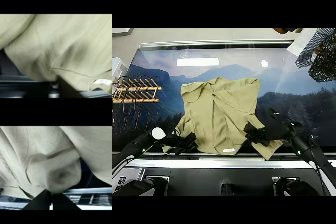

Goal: Fold the clothes and pants, and hang the long-sleeved shirts on hangers.

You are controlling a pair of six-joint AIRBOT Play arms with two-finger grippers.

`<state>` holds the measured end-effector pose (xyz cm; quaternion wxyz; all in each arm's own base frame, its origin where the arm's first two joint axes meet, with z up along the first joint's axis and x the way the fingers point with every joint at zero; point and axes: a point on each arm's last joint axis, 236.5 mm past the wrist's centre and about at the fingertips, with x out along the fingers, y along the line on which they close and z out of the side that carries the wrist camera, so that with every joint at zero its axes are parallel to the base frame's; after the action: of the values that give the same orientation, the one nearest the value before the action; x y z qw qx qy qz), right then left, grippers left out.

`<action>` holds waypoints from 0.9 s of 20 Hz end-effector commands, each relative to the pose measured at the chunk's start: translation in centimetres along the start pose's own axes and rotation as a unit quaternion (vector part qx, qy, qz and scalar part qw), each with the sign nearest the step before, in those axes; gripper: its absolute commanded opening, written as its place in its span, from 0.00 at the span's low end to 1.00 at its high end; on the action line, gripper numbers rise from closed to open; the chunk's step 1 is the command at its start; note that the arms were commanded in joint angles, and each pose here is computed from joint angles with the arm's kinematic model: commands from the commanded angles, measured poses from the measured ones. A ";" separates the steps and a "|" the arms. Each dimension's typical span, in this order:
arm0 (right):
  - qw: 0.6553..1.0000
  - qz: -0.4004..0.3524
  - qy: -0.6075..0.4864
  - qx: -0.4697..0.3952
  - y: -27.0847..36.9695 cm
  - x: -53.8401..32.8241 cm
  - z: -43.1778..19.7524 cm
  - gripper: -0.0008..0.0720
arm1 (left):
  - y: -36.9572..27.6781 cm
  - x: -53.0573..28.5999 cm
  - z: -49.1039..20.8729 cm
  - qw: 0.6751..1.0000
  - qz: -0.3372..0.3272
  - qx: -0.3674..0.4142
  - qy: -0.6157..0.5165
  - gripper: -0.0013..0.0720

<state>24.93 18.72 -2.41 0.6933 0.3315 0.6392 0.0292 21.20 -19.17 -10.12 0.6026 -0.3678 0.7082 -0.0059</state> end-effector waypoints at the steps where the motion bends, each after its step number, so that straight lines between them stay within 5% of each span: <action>1: 1.000 0.003 -0.003 0.001 0.1 -1.2 -0.5 0.05 | -0.9 -0.2 0.8 1.000 -0.009 0.017 -0.013 0.04; 8: 0.996 -0.074 0.038 -0.029 -4.2 -5.7 -5.0 0.05 | 0.0 -4.8 -3.3 0.995 0.023 0.101 0.015 0.04; 18: 0.995 -0.014 -0.093 0.036 -1.6 -6.3 0.6 0.05 | -6.4 -7.9 -0.7 0.982 -0.101 0.130 -0.093 0.04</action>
<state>20.41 14.11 2.71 0.7225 0.3197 0.6128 -0.0180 21.21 -19.72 -0.21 0.6852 -0.3347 0.6338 -0.1295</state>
